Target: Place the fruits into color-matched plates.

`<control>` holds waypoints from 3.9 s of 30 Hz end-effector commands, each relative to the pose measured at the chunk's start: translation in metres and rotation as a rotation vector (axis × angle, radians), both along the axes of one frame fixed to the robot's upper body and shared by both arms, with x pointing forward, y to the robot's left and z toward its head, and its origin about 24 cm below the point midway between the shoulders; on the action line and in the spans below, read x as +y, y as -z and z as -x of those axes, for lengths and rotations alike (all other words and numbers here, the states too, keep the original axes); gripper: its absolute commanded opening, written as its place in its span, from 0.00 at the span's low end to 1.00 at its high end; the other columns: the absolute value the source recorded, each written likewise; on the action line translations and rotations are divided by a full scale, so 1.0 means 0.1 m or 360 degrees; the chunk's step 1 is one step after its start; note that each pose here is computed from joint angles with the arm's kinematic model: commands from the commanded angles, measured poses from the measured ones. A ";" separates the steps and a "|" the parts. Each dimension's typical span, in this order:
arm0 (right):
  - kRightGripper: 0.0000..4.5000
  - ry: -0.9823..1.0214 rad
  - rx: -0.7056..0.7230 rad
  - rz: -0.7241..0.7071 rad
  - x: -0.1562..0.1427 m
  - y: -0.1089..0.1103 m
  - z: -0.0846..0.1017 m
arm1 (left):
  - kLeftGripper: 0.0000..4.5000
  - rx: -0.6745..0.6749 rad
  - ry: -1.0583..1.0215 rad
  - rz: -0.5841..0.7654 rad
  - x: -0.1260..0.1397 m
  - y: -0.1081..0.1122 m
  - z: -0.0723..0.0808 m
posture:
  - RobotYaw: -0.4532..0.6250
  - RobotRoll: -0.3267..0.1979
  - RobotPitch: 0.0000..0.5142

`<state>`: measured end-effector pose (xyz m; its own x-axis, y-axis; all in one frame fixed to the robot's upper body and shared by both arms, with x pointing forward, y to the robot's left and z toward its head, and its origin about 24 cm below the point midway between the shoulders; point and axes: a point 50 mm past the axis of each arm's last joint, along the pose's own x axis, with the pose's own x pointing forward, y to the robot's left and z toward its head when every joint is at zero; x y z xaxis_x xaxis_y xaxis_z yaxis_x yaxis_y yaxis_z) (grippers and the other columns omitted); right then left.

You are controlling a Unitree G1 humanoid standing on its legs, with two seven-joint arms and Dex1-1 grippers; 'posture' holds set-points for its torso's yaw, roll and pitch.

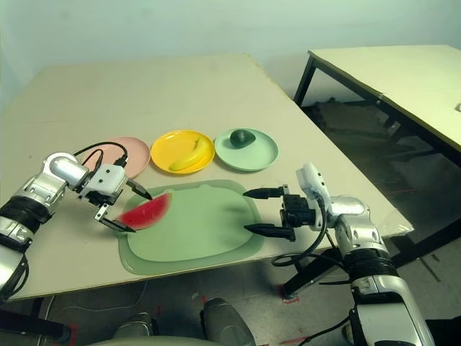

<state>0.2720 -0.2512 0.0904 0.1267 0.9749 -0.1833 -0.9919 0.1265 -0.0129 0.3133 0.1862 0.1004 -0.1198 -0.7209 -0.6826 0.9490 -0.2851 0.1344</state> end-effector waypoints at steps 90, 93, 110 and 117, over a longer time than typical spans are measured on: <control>1.00 0.0098 -0.0023 -0.0163 0.06 -0.12 -0.09 | 0.54 -0.0456 -0.0937 -0.0061 0.58 -0.70 -0.60 | 0.19 0.62 0.00; 1.00 0.0109 -0.0020 -0.0172 0.06 -0.13 -0.07 | 0.54 -0.0501 -0.1077 -0.0101 0.69 -0.67 -0.62 | 0.18 0.62 0.00; 1.00 0.0120 -0.0018 -0.0150 0.04 -0.14 0.06 | 0.84 -0.0456 -0.1438 -0.0211 0.92 -0.24 -0.53 | 0.15 0.62 0.00; 1.00 0.0121 -0.0014 -0.0138 0.03 -0.14 0.06 | 1.00 -0.0441 -0.1434 -0.0205 0.92 -0.21 -0.52 | 0.16 0.62 0.00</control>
